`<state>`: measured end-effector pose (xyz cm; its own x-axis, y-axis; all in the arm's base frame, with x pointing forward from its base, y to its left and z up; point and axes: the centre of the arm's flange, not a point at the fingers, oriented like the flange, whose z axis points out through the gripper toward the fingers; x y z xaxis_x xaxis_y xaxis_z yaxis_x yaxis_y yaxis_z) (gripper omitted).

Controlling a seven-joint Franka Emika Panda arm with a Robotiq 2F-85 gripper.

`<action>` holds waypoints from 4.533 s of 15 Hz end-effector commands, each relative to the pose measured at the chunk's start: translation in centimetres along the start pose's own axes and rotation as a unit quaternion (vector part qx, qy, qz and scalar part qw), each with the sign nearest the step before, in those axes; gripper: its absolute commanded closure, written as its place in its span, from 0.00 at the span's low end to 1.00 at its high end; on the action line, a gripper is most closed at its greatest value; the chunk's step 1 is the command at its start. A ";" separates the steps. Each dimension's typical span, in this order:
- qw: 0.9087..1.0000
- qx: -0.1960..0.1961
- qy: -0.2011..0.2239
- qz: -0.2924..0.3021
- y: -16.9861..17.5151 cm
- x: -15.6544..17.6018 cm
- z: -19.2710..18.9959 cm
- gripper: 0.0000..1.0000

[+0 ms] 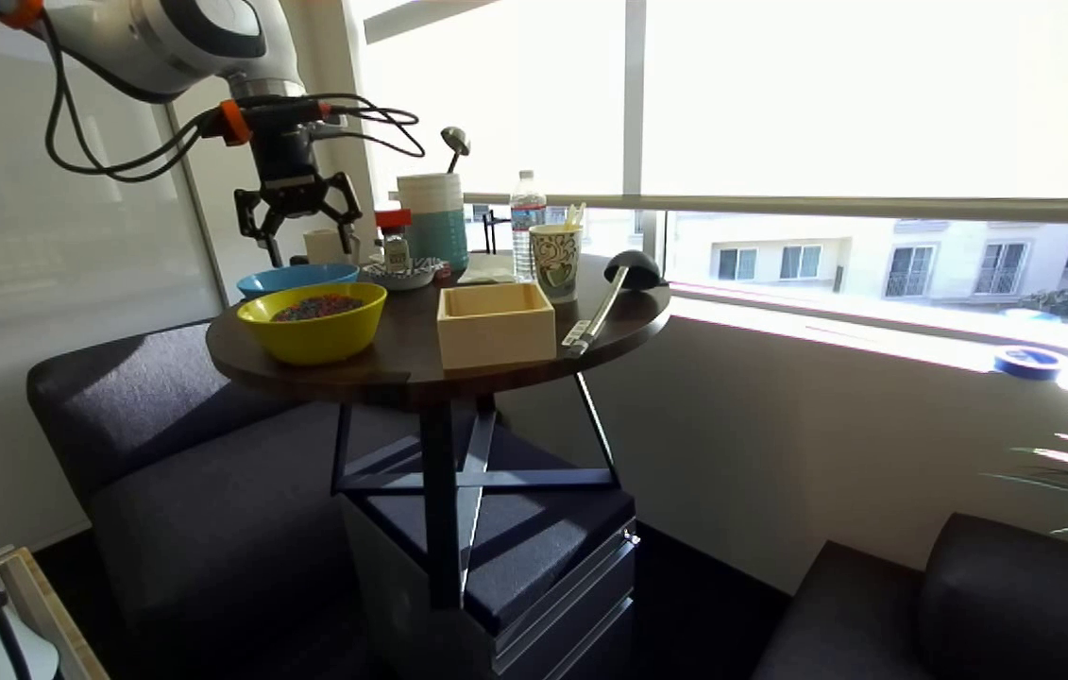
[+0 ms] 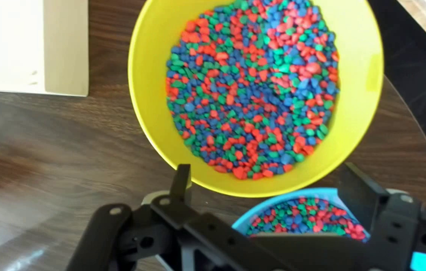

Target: Switch the positions of the yellow and blue bowls by moving the yellow bowl to the right and the blue bowl to the left

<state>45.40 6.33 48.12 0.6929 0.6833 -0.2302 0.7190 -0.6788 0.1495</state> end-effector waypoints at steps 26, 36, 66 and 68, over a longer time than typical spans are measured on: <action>0.990 -0.067 0.082 -0.096 11.4 -2.5 6.4 0.00; 0.986 -0.083 0.133 -0.062 13.7 -1.4 4.7 0.00; 0.986 -0.032 0.105 -0.123 14.1 0.6 7.3 0.00; 0.987 -0.036 0.109 -0.115 14.5 0.7 7.0 0.00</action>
<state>54.28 -4.64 43.13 0.4810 0.8726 -0.0843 0.8694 -0.4624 0.1745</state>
